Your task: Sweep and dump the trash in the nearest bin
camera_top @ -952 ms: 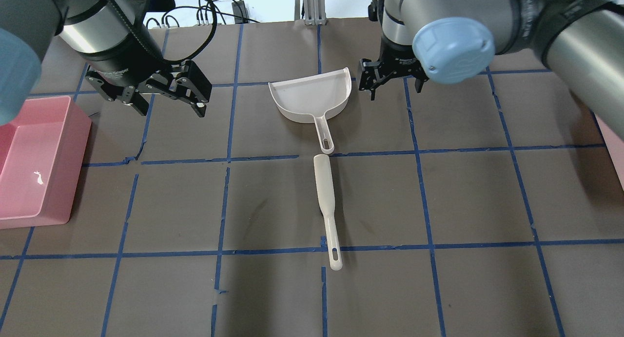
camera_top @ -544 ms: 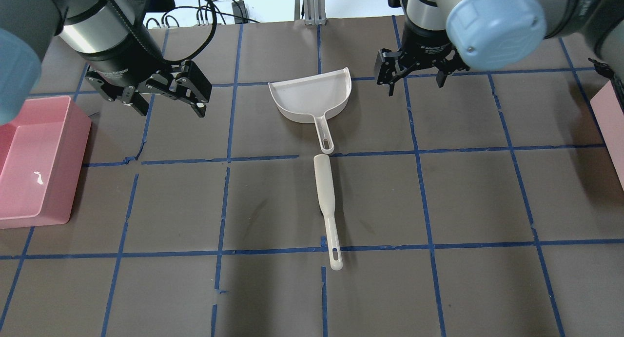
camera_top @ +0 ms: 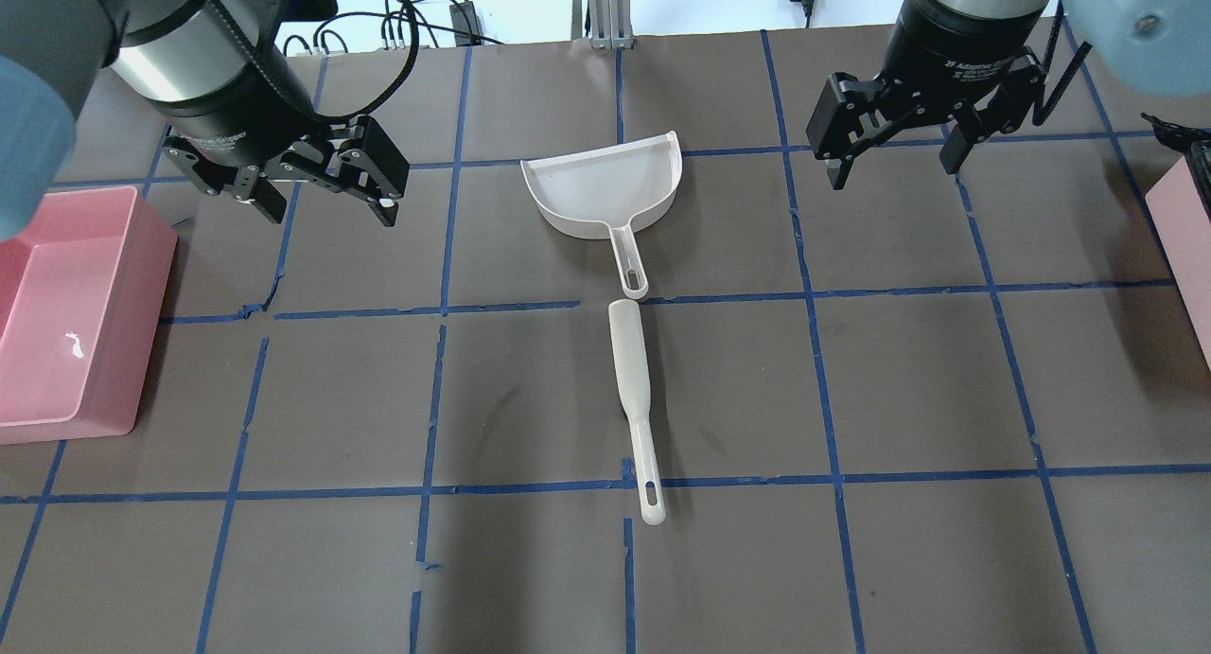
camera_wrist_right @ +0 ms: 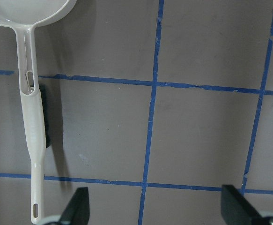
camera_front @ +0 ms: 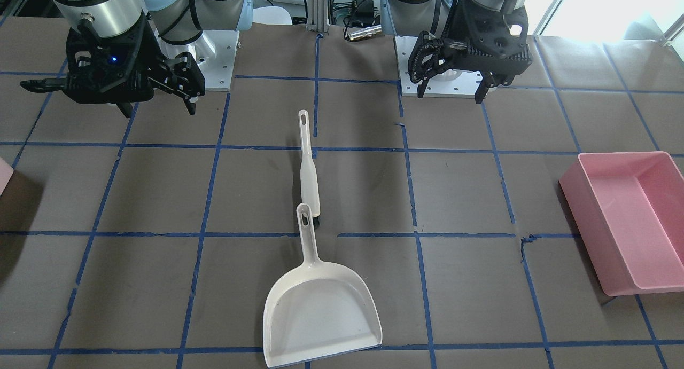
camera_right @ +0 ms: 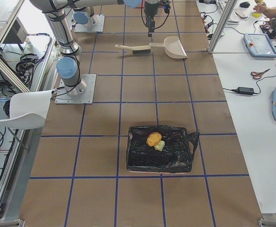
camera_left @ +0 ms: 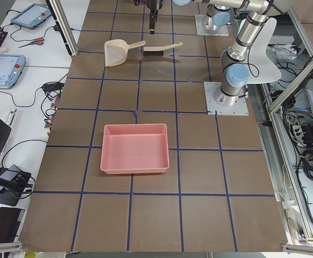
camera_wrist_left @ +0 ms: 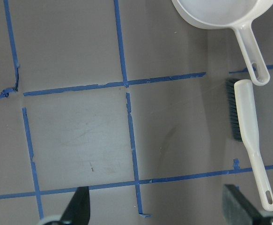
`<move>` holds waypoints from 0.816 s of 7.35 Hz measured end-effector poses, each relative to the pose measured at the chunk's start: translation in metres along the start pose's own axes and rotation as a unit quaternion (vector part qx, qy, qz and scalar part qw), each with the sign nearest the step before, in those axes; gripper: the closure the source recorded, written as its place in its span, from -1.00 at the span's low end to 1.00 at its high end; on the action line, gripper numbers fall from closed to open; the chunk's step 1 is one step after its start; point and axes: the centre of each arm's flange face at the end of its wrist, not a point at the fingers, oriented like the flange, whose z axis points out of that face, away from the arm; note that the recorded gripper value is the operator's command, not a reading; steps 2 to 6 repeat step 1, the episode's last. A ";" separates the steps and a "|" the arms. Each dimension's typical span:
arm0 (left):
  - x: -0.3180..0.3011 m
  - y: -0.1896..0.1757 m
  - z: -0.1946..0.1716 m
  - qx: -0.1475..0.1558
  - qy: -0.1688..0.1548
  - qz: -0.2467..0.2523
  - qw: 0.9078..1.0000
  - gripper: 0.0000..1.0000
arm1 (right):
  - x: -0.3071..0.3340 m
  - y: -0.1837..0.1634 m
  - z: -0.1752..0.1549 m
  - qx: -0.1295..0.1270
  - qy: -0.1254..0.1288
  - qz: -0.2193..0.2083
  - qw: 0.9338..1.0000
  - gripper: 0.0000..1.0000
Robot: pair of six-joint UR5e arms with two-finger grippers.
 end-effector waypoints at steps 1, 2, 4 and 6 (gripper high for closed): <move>0.000 0.000 0.000 0.000 0.000 0.000 1.000 -1.00 | 0.000 0.000 0.001 0.000 0.000 -0.003 1.000 -1.00; 0.000 0.000 0.000 0.000 0.000 0.000 1.000 -1.00 | 0.000 0.000 0.001 0.000 0.000 -0.003 1.000 -1.00; 0.000 0.000 0.000 0.000 0.000 0.000 1.000 -1.00 | 0.000 0.000 0.001 0.000 0.000 -0.003 1.000 -1.00; 0.000 0.000 0.000 0.000 0.000 0.000 1.000 -1.00 | 0.000 0.000 0.001 0.000 0.000 -0.003 1.000 -1.00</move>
